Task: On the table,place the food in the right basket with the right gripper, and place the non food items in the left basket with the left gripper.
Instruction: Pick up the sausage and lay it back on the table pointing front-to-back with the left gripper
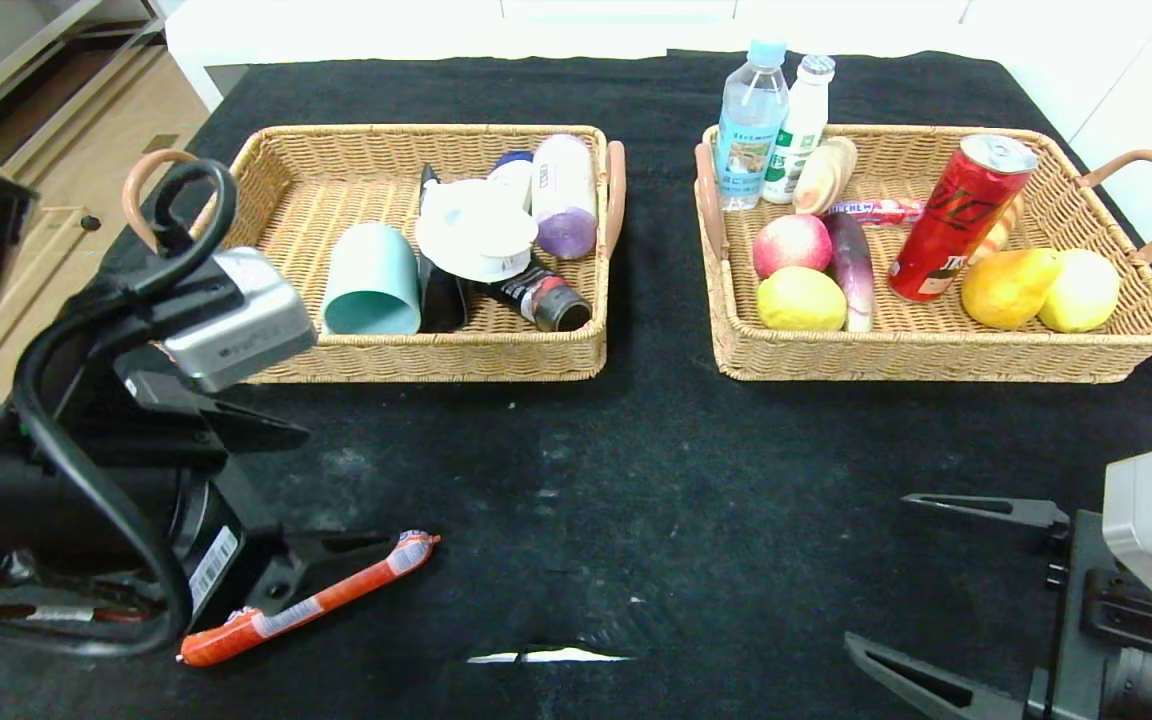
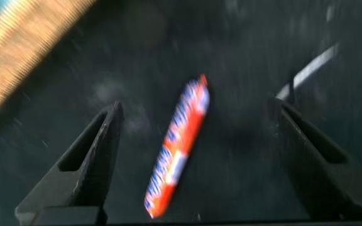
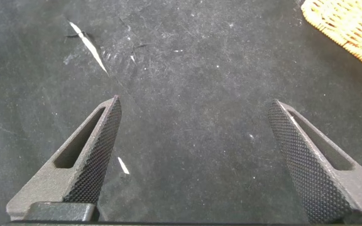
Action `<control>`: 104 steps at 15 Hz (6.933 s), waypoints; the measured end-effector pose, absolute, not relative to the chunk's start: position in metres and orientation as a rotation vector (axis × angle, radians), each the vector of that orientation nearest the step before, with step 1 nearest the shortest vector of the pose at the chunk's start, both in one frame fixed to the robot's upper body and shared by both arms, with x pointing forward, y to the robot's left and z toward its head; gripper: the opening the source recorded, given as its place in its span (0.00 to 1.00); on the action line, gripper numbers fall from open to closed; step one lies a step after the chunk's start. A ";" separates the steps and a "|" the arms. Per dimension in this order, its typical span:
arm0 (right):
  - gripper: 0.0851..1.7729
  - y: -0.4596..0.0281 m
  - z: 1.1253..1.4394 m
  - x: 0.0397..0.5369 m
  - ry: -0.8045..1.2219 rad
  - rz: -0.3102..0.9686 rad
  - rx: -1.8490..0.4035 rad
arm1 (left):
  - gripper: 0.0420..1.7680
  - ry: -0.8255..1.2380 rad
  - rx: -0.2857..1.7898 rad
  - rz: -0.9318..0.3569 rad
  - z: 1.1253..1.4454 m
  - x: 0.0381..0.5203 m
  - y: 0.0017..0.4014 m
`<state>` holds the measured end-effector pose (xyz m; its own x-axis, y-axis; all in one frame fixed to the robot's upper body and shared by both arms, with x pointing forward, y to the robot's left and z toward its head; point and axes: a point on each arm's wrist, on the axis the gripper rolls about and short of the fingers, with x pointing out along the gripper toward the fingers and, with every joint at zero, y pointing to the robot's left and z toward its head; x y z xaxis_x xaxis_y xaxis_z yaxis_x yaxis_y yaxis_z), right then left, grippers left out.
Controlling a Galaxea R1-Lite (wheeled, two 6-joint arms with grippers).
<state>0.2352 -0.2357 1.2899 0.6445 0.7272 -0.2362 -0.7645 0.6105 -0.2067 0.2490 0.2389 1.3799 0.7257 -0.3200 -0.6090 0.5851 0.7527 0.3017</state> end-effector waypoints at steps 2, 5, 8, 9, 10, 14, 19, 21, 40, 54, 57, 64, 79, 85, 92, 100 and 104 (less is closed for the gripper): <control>0.96 -0.236 1.289 0.235 0.135 0.865 -0.302 | 0.93 0.610 0.547 -0.511 1.364 0.244 0.243; 0.96 -0.235 1.289 0.235 0.138 0.867 -0.303 | 0.94 0.681 0.603 -0.455 1.344 0.244 0.245; 0.96 -0.235 1.289 0.235 0.139 0.867 -0.303 | 0.95 0.719 0.616 -0.449 1.325 0.245 0.244; 0.96 -0.235 1.289 0.235 0.138 0.867 -0.303 | 0.95 0.717 0.615 -0.446 1.320 0.247 0.244; 0.96 -0.235 1.288 0.235 0.139 0.867 -0.303 | 0.96 0.721 0.615 -0.440 1.315 0.249 0.244; 0.96 -0.235 1.288 0.236 0.142 0.868 -0.303 | 0.96 0.718 0.592 -0.396 1.305 0.264 0.245; 0.96 -0.235 1.287 0.237 0.149 0.867 -0.304 | 0.96 0.756 0.595 -0.383 1.295 0.272 0.245; 0.96 -0.234 1.287 0.237 0.150 0.867 -0.305 | 0.88 0.771 0.596 -0.379 1.292 0.274 0.245; 0.96 -0.234 1.285 0.239 0.159 0.867 -0.307 | 0.24 0.815 0.615 -0.396 1.280 0.276 0.242; 0.96 -0.238 1.295 0.236 0.113 0.848 -0.286 | 0.24 0.654 0.337 -0.416 1.331 0.266 0.238; 0.96 -0.240 1.303 0.234 0.081 0.839 -0.278 | 0.24 0.663 0.134 -0.468 1.342 0.264 0.223; 0.96 -0.243 1.307 0.235 0.066 0.821 -0.275 | 0.24 0.708 -0.137 -0.535 1.356 0.282 0.176; 0.96 -0.242 1.306 0.240 0.075 0.810 -0.278 | 0.24 0.722 -0.182 -0.562 1.315 0.341 0.078; 0.96 -0.241 1.303 0.240 0.088 0.819 -0.282 | 0.24 0.743 -0.168 -0.545 1.305 0.346 0.073; 0.96 -0.239 1.301 0.241 0.097 0.823 -0.285 | 0.34 0.736 -0.158 -0.527 1.305 0.346 0.073; 0.96 -0.238 1.299 0.243 0.109 0.824 -0.286 | 0.73 0.701 -0.086 -0.558 1.315 0.332 0.082; 0.96 -0.238 1.298 0.243 0.116 0.827 -0.284 | 0.82 0.624 0.108 -0.642 1.315 0.306 0.107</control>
